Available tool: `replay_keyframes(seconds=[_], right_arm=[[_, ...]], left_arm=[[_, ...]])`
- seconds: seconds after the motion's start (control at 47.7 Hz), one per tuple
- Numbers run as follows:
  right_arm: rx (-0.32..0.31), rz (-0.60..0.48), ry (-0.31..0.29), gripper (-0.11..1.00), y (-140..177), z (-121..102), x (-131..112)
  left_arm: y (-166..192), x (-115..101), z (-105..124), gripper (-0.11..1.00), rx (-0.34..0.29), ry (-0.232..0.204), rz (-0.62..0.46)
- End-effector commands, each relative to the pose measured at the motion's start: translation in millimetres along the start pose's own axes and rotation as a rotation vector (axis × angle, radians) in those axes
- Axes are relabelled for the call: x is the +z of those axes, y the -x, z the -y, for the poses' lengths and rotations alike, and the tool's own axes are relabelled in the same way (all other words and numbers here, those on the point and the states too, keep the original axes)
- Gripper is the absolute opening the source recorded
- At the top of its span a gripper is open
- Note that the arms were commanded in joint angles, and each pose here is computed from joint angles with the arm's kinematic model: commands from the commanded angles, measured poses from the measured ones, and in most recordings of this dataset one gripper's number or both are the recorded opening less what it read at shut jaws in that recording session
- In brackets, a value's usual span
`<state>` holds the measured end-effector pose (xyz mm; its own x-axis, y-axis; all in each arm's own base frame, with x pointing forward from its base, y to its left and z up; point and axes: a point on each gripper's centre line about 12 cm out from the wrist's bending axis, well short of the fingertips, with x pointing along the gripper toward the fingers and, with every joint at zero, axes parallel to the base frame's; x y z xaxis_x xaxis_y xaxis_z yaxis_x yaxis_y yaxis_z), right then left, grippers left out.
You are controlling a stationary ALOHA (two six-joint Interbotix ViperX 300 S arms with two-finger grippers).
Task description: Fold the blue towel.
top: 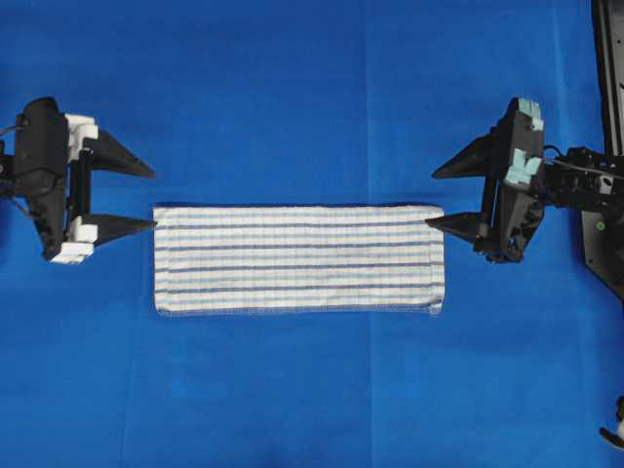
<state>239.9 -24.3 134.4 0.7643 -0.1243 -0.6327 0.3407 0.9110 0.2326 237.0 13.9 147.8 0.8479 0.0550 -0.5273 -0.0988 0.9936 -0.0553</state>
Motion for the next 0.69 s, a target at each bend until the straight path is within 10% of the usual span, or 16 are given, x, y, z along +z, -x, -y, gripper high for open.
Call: replay_keyframes(seconds=[0.0, 0.482, 0.67], right_arm=[[-0.011, 0.019, 0.0, 0.87, -3.8, 1.1, 5.2], [-0.083, -0.11, -0.005, 0.83, -30.9, 12.2, -24.5], [-0.073, -0.121, 0.015, 0.63, -32.6, 8.1, -28.4]], left_arm=[[-6.8, 4.0, -2.3, 0.77, 0.009, -0.004, -0.001], [-42.4, -36.8, -7.4, 0.74, 0.032, 0.016, -0.172], [-45.9, -42.5, -7.8, 0.45, 0.034, 0.02, -0.198]])
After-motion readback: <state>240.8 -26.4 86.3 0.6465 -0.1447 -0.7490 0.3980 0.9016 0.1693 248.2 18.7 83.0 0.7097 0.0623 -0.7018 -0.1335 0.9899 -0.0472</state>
